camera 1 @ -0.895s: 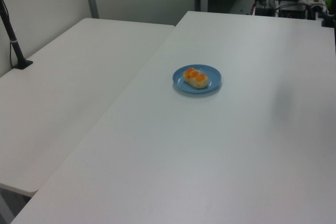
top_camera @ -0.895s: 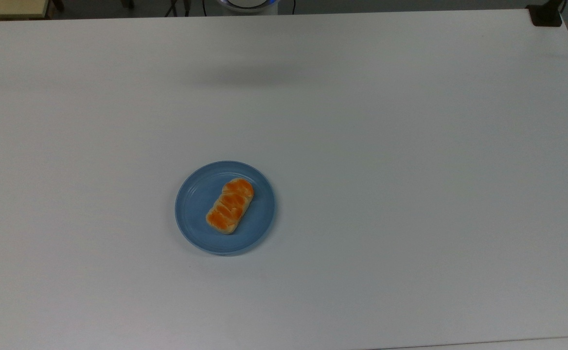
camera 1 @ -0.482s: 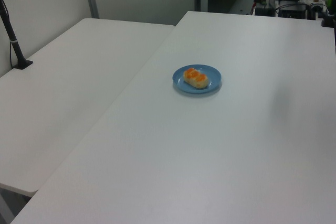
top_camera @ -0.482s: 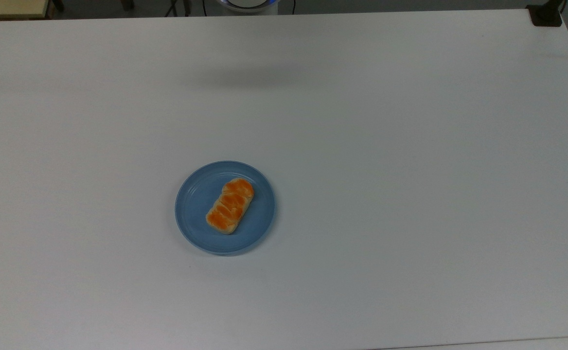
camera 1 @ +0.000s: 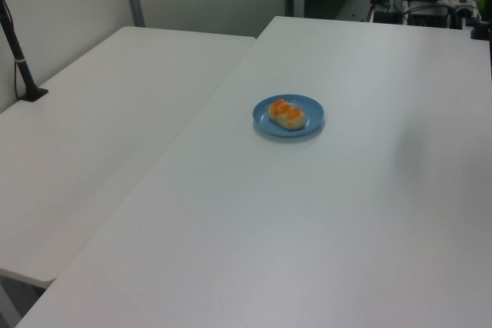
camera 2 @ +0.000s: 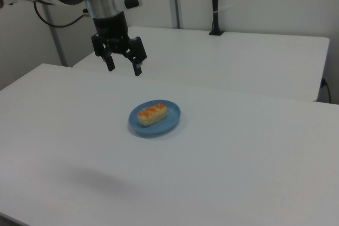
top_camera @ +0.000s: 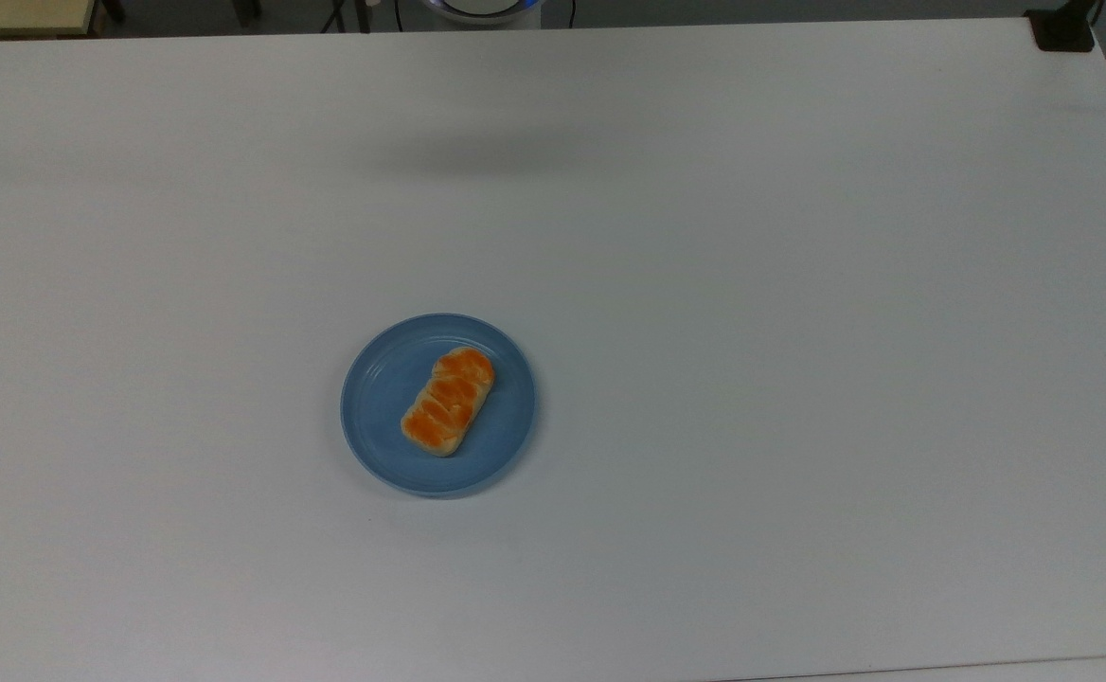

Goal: Put the bread on the table
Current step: 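Move the gripper over the bread on the blue plate and lower it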

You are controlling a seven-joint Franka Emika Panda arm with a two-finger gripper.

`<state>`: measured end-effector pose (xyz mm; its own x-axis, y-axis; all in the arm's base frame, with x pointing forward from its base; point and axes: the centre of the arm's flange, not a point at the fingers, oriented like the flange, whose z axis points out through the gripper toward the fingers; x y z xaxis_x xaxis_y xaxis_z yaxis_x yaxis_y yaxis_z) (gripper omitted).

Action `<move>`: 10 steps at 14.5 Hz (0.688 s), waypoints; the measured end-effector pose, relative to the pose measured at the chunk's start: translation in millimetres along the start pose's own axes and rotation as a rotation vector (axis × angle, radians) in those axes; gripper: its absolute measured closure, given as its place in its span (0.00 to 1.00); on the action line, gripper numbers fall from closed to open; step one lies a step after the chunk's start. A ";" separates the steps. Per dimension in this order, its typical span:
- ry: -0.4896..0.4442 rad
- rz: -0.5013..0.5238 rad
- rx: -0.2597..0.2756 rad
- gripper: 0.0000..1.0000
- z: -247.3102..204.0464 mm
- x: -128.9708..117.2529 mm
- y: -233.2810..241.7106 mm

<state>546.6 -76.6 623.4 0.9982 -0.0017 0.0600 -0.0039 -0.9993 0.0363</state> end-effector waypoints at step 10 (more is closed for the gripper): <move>0.039 0.173 -0.042 0.00 143.3 89.1 -35.3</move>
<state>644.3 -46.7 484.5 0.9794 -0.1708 0.1073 -0.1783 -0.9819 0.0641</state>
